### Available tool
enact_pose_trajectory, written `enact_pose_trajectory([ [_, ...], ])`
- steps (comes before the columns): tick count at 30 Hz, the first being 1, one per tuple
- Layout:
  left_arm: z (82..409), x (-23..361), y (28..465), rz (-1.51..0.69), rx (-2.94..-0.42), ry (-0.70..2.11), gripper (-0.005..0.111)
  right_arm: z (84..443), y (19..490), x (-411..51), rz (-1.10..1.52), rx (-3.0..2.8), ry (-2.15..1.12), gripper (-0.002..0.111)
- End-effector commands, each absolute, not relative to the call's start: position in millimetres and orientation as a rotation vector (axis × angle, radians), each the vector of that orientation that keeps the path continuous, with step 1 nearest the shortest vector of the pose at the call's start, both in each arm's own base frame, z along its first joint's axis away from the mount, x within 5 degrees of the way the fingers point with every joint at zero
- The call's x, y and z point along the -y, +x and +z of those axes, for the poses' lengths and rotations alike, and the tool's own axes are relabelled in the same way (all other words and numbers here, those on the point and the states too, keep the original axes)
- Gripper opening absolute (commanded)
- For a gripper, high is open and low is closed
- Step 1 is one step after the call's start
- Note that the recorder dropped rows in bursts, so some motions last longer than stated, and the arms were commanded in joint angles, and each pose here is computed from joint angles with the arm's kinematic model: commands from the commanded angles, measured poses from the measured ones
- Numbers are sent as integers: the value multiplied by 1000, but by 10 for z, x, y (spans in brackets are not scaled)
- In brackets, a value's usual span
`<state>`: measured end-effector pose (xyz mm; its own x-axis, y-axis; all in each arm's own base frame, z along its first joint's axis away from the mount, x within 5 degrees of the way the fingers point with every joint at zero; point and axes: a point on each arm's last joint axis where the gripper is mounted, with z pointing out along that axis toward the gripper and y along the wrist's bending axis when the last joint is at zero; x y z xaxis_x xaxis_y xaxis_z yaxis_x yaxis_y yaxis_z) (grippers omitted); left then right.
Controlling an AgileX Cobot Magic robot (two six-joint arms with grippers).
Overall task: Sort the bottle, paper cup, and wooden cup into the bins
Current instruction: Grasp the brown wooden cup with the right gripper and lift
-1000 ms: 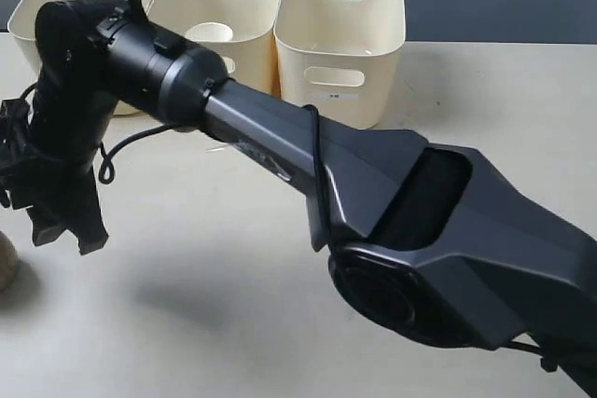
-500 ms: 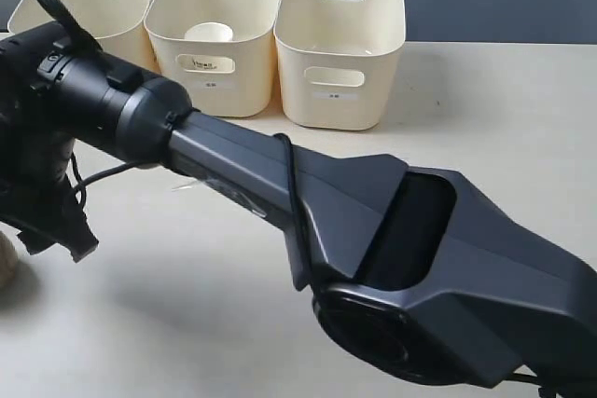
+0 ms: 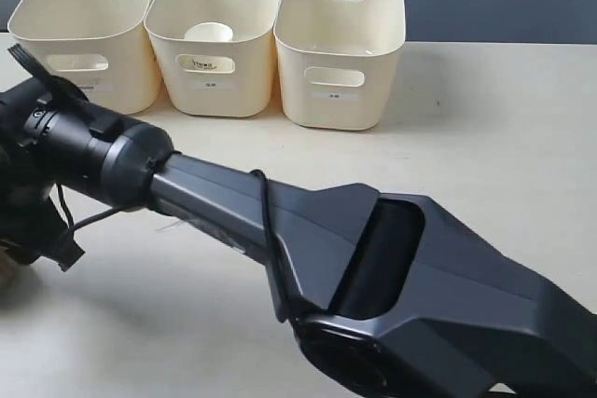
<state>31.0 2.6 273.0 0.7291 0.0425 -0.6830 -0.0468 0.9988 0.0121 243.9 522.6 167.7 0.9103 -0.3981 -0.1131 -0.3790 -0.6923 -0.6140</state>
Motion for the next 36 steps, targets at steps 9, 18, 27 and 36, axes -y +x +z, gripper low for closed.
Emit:
enact_pose_trajectory([
  [9, 2735, -22, 300, 43, -742, -1, 0, 1757, 2438, -5290, -16, -537, -2309, 63],
  [18, 2736, -14, 300, 49, -742, 10, 0, 1724, 2351, -5270, 100, -533, -2367, 63],
  [27, 2724, -13, 312, 50, -760, 12, 0, 1690, 2319, -5231, 124, -516, -2433, 54],
  [36, 2724, -13, 312, 50, -760, 12, 0, 1685, 2316, -5248, 129, -494, -2417, 54],
])
